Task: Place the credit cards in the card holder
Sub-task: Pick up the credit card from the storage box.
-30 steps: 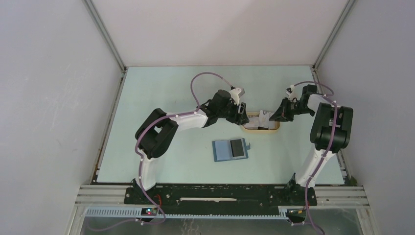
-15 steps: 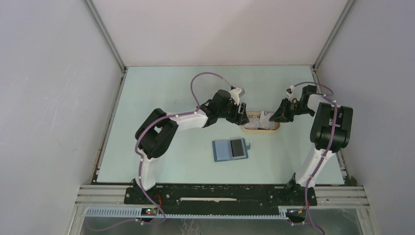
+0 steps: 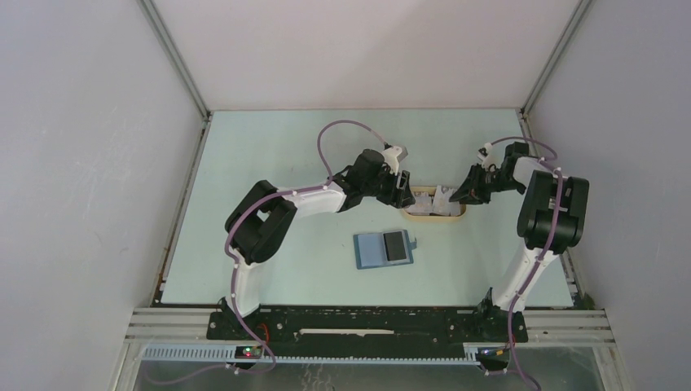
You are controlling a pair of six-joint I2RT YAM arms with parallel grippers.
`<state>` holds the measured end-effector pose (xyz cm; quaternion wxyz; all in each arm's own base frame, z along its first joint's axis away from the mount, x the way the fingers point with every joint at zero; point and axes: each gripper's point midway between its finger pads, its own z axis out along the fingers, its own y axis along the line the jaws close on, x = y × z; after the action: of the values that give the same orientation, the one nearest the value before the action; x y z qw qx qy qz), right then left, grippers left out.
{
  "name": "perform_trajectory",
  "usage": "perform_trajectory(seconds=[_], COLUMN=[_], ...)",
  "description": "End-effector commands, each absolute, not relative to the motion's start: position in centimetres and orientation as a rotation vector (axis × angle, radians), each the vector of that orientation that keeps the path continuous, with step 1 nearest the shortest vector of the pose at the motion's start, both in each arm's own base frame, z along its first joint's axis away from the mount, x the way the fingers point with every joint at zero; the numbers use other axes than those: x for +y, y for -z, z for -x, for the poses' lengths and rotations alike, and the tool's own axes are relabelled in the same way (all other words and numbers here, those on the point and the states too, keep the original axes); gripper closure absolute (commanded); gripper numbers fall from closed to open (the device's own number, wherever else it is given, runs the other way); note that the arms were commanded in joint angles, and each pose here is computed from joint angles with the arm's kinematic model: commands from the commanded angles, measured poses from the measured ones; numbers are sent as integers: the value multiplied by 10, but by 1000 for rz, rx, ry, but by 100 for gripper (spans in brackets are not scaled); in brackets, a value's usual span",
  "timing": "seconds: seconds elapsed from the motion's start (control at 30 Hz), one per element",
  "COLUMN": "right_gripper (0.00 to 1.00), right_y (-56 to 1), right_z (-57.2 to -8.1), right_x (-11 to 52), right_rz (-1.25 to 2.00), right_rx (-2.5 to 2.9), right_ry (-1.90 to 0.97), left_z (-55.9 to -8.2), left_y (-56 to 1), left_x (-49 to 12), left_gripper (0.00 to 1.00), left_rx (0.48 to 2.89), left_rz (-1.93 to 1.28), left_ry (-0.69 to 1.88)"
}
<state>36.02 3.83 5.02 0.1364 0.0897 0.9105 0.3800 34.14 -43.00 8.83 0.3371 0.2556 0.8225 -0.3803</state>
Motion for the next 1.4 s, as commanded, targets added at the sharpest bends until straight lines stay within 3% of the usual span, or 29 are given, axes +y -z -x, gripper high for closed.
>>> perform_trajectory(seconds=[0.0,0.27,0.53,1.03,1.37], right_gripper=[75,76,100,100,100], right_y=[-66,-67,-76,-133,-230], right_z=[-370,-367,-367,-357,-311], right_x=[29,23,15,12,86], right_rz=[-212,-203,-198,0,463], right_rx=[2592,2611,2608,2456,2055], right_ry=[-1063,-1021,-936,-880,-1085], left_z=[-341,-341,-338,-312,-271], left_y=[-119,-119,-136,-198,-232], left_x=[-431,-430,-425,-389,-356], left_gripper=[34,35,35,33,17], left_rx=[2053,2050,1966,1607,1432], left_rz=[-688,-686,-670,-640,-578], left_ry=[1022,1019,1040,1054,1175])
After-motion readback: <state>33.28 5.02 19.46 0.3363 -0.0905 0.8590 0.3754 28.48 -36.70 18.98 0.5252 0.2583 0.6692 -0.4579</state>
